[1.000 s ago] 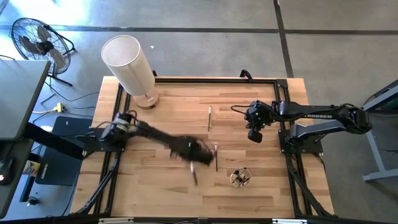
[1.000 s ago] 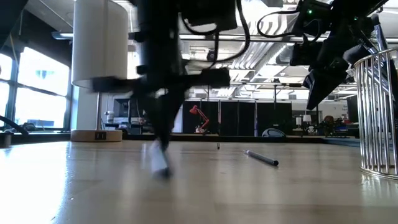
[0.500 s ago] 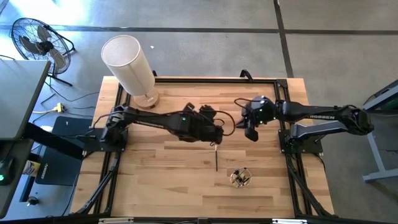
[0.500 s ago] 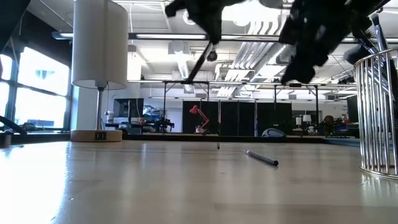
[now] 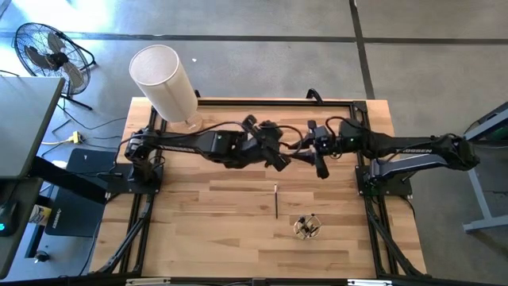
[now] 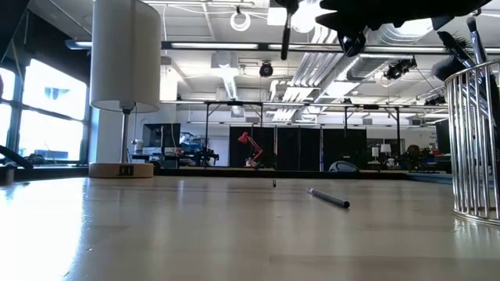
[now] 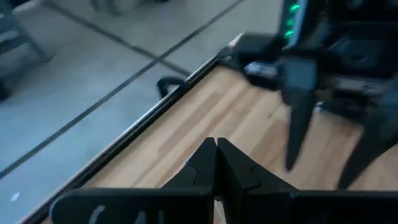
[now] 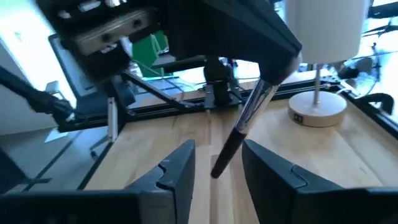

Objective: Pick & Place Makeup Brushes
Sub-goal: Put the powder brush into the makeup holder

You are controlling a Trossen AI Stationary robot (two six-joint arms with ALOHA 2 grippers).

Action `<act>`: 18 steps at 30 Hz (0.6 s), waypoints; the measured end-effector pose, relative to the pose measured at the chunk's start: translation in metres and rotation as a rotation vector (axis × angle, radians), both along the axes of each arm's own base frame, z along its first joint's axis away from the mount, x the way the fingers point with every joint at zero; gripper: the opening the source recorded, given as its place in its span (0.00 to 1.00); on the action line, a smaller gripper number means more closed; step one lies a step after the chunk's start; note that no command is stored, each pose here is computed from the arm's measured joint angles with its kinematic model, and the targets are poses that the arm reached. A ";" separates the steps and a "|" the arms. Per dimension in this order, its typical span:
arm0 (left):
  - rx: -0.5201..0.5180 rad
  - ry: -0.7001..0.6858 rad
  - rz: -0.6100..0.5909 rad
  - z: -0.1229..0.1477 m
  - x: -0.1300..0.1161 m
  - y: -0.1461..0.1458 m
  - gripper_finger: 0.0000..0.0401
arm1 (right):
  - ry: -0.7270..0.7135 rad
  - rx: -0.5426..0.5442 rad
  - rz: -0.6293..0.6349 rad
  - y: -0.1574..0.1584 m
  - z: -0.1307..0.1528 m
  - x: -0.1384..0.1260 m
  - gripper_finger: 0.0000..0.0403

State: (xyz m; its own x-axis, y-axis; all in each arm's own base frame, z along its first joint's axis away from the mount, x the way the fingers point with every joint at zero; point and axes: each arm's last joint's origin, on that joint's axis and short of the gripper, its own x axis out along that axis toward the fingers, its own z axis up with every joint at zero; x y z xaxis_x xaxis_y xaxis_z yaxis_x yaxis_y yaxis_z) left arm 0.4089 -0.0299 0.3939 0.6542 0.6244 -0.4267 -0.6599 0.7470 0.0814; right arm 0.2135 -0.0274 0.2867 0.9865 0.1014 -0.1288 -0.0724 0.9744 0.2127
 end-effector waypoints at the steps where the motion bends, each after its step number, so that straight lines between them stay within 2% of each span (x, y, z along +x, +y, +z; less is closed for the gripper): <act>1: 0.008 -0.020 -0.025 0.003 0.002 0.000 0.00 | -0.003 -0.003 -0.014 0.001 0.000 0.000 0.33; 10: 0.048 -0.155 -0.193 0.022 0.012 -0.005 0.00 | -0.039 0.016 0.008 0.009 0.004 0.002 0.33; 15: 0.054 -0.195 -0.239 0.027 0.014 -0.006 0.00 | -0.080 0.031 0.028 0.013 0.008 0.002 0.33; 18: 0.047 -0.207 -0.256 0.028 0.015 -0.007 0.00 | -0.090 0.041 0.029 0.014 0.009 0.002 0.29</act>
State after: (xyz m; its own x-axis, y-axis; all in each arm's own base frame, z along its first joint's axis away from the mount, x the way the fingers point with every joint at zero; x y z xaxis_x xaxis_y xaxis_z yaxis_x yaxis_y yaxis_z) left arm 0.4239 -0.0369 0.4217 0.8622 0.4446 -0.2428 -0.4575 0.8892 0.0037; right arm 0.2159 -0.0136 0.2959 0.9904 0.1336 -0.0351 -0.1211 0.9621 0.2442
